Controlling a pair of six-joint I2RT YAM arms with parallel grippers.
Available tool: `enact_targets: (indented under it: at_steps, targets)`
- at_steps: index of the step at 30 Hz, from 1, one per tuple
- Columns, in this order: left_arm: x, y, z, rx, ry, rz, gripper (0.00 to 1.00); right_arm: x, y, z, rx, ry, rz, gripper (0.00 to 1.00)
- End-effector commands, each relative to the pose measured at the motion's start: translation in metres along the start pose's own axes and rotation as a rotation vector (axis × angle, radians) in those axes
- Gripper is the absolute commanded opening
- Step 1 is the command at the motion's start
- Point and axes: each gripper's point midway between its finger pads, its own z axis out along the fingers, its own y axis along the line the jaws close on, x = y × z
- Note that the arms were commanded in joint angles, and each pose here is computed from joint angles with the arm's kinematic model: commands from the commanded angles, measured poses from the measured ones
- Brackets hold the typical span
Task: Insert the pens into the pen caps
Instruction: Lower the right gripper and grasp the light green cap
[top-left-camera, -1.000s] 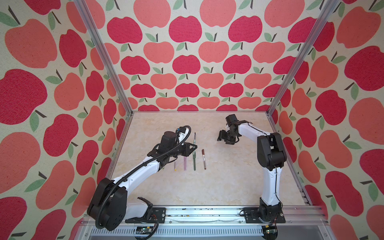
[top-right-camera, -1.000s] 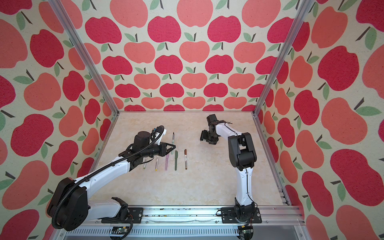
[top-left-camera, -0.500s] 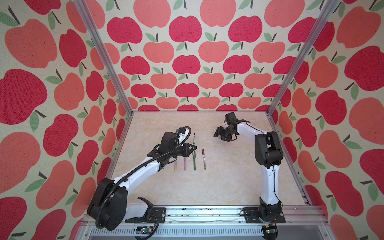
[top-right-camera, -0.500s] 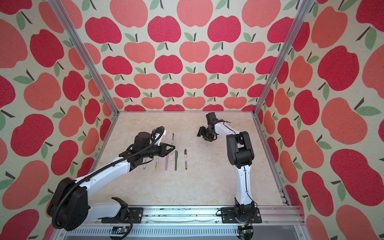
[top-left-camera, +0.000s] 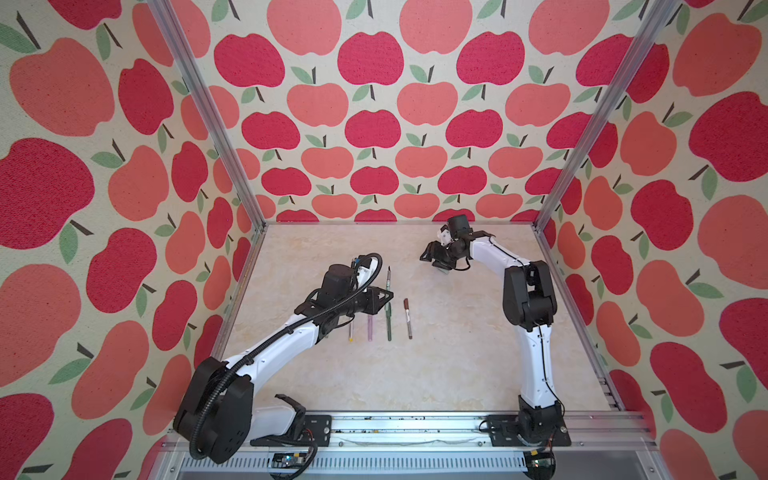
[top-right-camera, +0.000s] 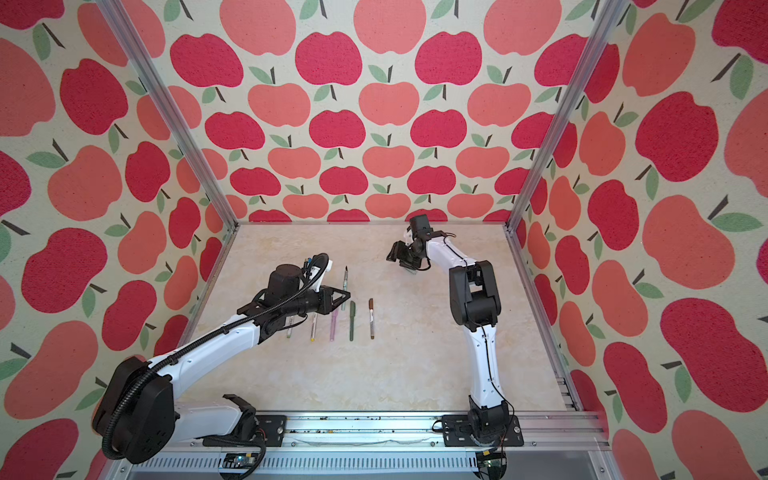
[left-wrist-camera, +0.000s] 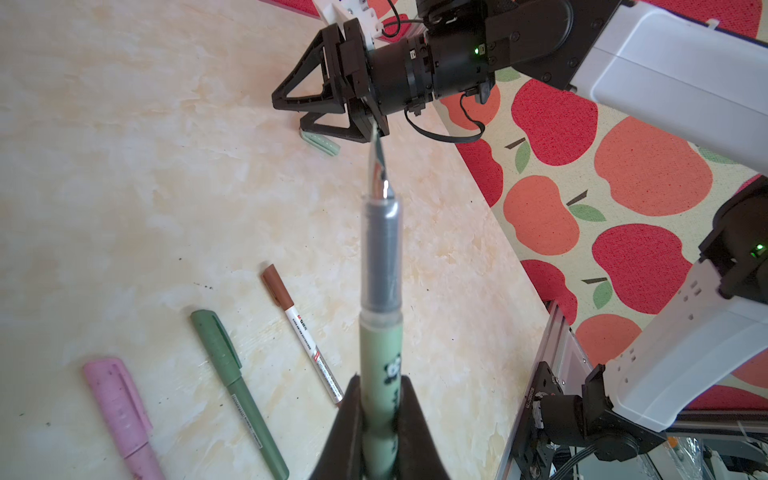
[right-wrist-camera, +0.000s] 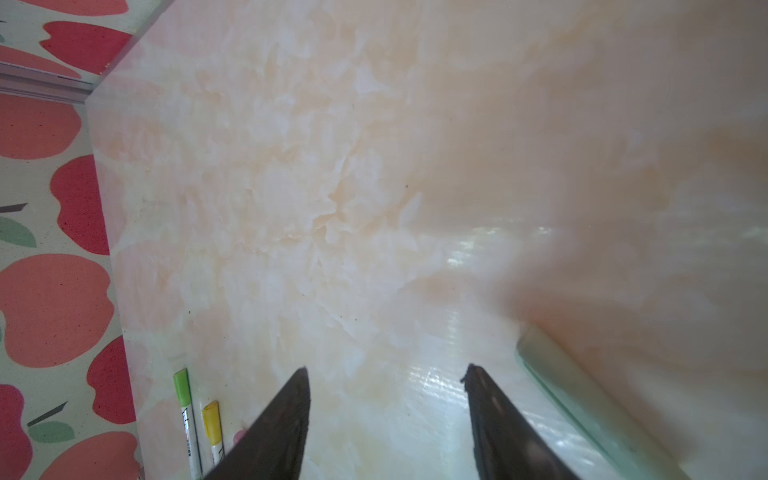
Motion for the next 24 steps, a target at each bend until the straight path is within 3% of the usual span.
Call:
enact_targets:
  at_steps: [1,12,24]
  targets:
    - [0.0,-0.002,-0.004,-0.012,-0.003,0.031,0.0,-0.005,0.012,-0.022,0.007,-0.012,-0.139,0.58]
    - [-0.001,-0.005,0.002,-0.003,0.014,0.035,0.0,0.003,-0.042,-0.024,0.332,0.064,-0.347,0.48]
    - [-0.005,-0.011,0.006,-0.003,0.03,0.048,0.0,0.015,-0.069,0.007,0.42,0.167,-0.411,0.48]
